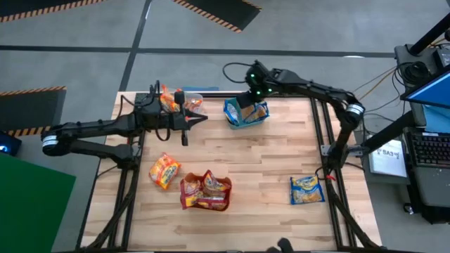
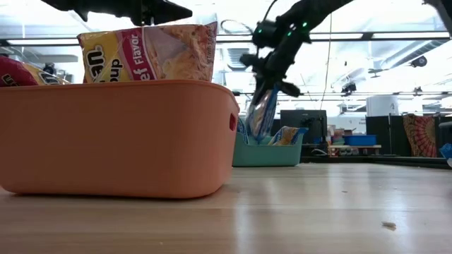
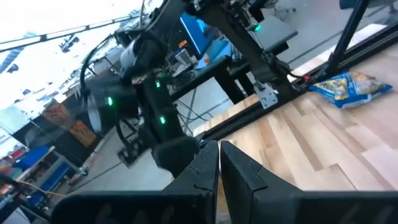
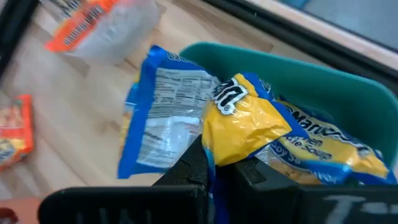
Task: Sort Maruchan noodles
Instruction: Put the blue noodle pack into the green bin
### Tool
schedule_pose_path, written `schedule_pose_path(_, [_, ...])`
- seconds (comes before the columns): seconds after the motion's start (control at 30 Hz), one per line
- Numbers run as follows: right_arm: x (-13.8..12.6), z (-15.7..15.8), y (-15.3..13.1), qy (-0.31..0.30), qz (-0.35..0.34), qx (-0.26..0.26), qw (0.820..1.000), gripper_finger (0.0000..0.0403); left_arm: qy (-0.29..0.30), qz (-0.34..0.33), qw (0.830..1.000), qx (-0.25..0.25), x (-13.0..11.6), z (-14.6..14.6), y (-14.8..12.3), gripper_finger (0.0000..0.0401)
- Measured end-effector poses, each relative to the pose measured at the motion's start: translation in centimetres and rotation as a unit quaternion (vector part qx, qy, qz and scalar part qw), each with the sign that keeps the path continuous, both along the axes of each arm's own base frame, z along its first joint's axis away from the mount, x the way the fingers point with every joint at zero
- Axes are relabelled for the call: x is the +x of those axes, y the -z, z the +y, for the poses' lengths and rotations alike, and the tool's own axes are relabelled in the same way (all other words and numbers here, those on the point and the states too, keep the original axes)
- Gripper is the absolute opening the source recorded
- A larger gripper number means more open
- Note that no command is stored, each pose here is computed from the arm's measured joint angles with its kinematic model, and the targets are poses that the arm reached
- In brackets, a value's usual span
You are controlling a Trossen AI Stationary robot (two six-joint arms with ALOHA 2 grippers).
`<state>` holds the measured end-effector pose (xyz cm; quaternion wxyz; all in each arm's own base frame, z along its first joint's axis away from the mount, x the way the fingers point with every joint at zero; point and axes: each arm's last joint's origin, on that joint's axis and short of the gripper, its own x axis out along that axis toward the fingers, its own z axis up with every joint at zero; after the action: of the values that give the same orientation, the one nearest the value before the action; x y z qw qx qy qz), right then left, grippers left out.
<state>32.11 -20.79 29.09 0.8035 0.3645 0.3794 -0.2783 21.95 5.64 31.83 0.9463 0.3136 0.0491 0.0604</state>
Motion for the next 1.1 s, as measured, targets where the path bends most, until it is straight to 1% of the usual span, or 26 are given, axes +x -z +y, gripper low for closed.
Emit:
schedule_pose_path(0.1, [0.9,-0.7,1.3,-0.001,0.013,0.008,1.0,0.0015,-0.002,0.008,1.0,0.009,-0.1,0.0,0.3,0.0])
schedule_pose_path(0.3, [2.2,-1.6,3.0,-0.001,0.031,0.017,0.999,0.0015,-0.006,0.011,1.0,0.01,0.0,0.1,0.4,0.0])
schedule_pose_path(0.57, [2.9,-2.1,4.0,0.004,0.038,0.017,0.999,0.0018,-0.006,0.012,1.0,0.012,0.0,0.2,0.4,0.0])
schedule_pose_path(0.67, [2.9,-2.1,3.9,0.004,0.036,0.016,0.999,0.0037,-0.006,0.012,1.0,0.012,0.0,0.2,0.4,0.0])
schedule_pose_path(0.93, [3.3,-2.3,3.7,0.004,0.017,0.004,1.0,0.0113,-0.005,0.012,1.0,0.012,0.0,0.2,0.4,0.0])
schedule_pose_path(1.1, [3.6,-2.5,3.4,0.001,-0.005,-0.011,1.0,0.0141,-0.005,0.012,1.0,0.012,0.0,0.2,0.4,0.0])
